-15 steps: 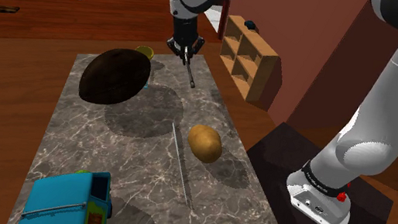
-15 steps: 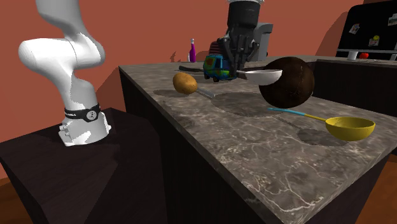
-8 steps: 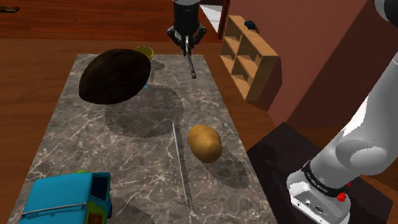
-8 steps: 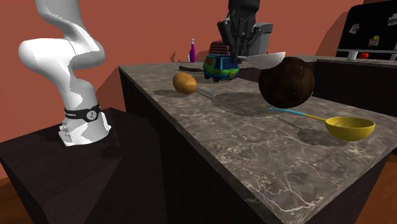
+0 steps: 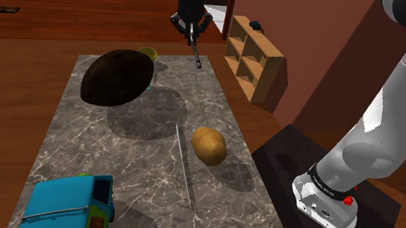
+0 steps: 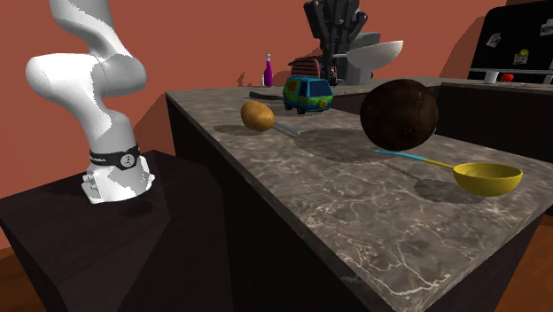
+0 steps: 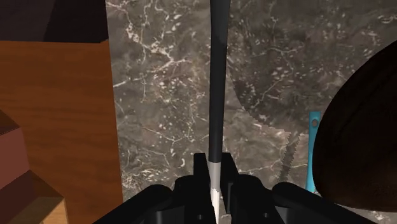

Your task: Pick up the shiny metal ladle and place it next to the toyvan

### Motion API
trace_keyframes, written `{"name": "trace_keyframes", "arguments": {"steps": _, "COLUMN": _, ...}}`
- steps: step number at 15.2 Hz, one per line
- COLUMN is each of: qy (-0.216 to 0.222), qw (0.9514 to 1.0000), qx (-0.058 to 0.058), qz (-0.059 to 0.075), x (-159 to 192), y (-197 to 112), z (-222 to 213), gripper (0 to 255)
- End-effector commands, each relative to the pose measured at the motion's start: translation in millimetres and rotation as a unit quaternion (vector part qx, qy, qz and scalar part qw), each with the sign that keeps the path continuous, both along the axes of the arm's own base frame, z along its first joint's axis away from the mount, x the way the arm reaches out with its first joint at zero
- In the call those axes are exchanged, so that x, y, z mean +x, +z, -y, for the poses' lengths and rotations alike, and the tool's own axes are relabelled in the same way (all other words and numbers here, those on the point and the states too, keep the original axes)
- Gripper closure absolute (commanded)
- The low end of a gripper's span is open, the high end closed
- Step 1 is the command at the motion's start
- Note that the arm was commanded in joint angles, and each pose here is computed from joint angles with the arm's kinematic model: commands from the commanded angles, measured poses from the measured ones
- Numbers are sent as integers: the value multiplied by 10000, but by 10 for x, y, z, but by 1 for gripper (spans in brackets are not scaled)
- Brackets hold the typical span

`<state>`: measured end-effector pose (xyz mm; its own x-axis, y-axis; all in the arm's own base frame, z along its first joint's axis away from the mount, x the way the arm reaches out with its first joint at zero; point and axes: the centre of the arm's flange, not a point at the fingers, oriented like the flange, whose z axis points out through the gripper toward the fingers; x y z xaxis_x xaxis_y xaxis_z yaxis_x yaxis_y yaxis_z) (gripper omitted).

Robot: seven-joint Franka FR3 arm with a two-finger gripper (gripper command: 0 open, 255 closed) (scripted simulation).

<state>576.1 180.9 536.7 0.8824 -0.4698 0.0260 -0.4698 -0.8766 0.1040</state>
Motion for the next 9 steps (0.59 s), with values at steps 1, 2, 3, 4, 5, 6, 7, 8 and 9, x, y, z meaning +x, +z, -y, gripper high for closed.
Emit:
{"name": "trace_keyframes", "arguments": {"steps": 1, "qy": 0, "qw": 10000, "qx": -1, "qz": -2, "x": 1, "y": 120, "z": 10, "gripper": 255}}
{"name": "trace_keyframes", "arguments": {"steps": 2, "qy": 0, "qw": 10000, "qx": -1, "qz": -2, "x": 1, "y": 172, "z": 10, "gripper": 255}}
{"name": "trace_keyframes", "arguments": {"steps": 3, "qy": 0, "qw": 10000, "qx": 0, "qz": -2, "x": 1, "y": 186, "z": 10, "gripper": 255}}
{"name": "trace_keyframes", "arguments": {"steps": 4, "qy": 0, "qw": 10000, "qx": -1, "qz": -2, "x": -103, "y": 186, "z": -71, "gripper": 255}}
{"name": "trace_keyframes", "arguments": {"steps": 5, "qy": 0, "qw": 10000, "qx": -1, "qz": -2, "x": -208, "y": 186, "z": -151, "gripper": 255}}
{"name": "trace_keyframes", "arguments": {"steps": 6, "qy": 0, "qw": 10000, "qx": -1, "qz": -2, "x": -313, "y": 186, "z": -232, "gripper": 255}}
{"name": "trace_keyframes", "arguments": {"steps": 7, "qy": 0, "qw": 10000, "qx": -1, "qz": -2, "x": -417, "y": 186, "z": -312, "gripper": 255}}
{"name": "trace_keyframes", "arguments": {"steps": 8, "qy": 0, "qw": 10000, "qx": -1, "qz": -2, "x": -522, "y": 187, "z": -393, "gripper": 255}}
{"name": "trace_keyframes", "arguments": {"steps": 9, "qy": 0, "qw": 10000, "qx": -1, "qz": -2, "x": -626, "y": 187, "z": -473, "gripper": 255}}
